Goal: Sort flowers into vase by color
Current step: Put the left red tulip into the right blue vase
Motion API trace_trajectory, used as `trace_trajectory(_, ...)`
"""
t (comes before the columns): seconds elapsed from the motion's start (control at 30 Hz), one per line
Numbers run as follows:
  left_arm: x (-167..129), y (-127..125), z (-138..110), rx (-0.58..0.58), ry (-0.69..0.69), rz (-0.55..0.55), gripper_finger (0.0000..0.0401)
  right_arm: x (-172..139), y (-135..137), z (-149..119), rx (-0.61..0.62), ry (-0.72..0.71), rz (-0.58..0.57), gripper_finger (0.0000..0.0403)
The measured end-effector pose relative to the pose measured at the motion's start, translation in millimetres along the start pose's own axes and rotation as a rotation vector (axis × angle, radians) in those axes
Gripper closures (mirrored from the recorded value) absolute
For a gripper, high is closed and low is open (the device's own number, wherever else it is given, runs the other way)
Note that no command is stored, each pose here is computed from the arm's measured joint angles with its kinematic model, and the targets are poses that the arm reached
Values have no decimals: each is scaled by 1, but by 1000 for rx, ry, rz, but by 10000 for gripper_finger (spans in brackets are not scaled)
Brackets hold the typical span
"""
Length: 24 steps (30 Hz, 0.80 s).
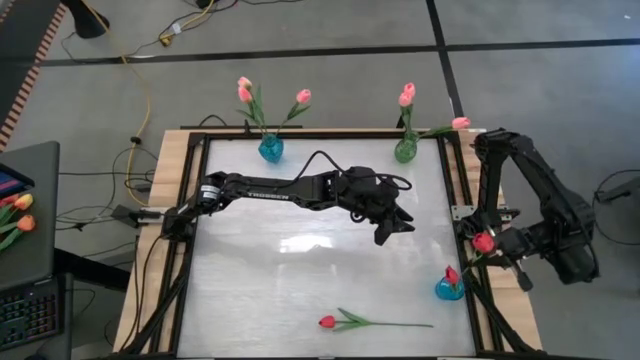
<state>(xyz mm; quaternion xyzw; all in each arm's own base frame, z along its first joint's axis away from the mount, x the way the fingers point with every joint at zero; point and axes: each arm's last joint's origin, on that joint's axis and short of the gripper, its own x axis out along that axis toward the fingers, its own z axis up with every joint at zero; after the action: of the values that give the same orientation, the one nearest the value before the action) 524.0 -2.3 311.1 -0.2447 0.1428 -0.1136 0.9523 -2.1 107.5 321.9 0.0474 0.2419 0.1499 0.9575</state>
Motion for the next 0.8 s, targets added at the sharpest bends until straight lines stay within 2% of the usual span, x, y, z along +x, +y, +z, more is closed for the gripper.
trace_trajectory(0.43,0,1,-2,-21,18,8,250,4,3,-9,27,5,2,379)
trace_trajectory(0.8,0,1,-2,-8,22,7,250,11,12,-23,-33,41,-43,379)
